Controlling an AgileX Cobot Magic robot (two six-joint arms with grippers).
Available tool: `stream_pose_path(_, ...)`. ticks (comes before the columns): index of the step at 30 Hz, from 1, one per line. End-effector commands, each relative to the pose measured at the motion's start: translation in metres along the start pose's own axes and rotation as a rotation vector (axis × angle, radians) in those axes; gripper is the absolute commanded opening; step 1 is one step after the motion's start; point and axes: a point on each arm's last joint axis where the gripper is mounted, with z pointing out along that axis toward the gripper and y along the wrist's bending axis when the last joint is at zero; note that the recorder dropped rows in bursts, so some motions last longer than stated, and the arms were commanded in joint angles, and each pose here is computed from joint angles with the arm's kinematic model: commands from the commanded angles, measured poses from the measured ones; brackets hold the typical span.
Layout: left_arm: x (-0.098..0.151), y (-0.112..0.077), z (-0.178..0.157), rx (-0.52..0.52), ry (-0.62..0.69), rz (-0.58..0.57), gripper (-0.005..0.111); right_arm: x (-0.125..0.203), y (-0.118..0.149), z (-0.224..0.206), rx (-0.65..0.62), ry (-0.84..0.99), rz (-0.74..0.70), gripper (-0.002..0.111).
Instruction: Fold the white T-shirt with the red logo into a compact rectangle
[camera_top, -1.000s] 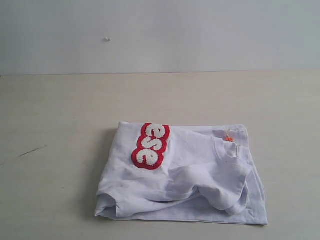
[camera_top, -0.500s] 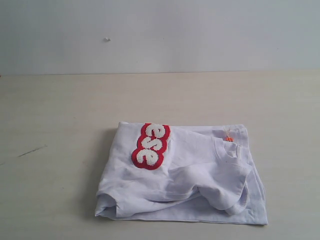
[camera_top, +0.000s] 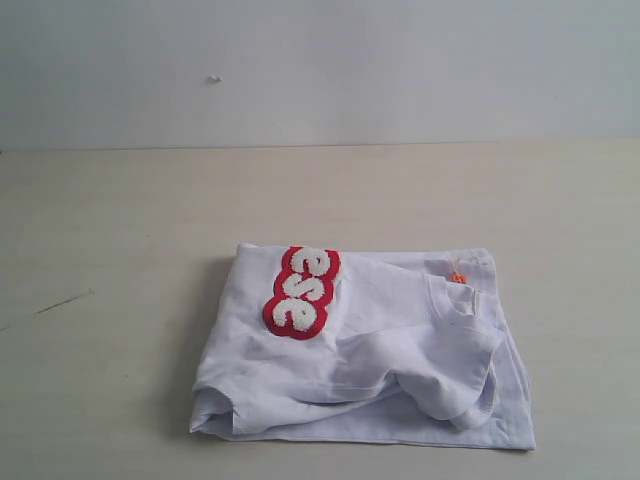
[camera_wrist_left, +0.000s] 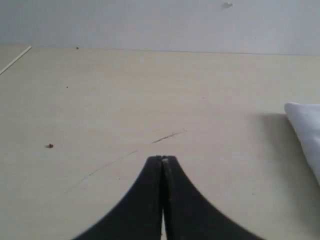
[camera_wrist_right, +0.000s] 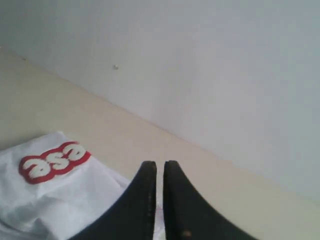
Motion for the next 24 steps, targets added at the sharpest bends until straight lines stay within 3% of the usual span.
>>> stream_pose_path(1, 0.0, 0.0, 0.0, -0.001, -0.014, -0.01, 0.0, 0.01, -0.004, -0.002, 0.13, 0.009, 0.115, 0.007)
stream_pose_path(13, 0.0, 0.0, 0.0, -0.001, -0.014, -0.01, 0.0, 0.054, -0.011, 0.007, 0.405, 0.039, 0.343, 0.007)
stream_pose_path(24, 0.0, 0.0, 0.0, -0.001, -0.014, -0.01, 0.0, 0.073, -0.008, 0.011, 0.423, 0.07, 0.428, 0.007)
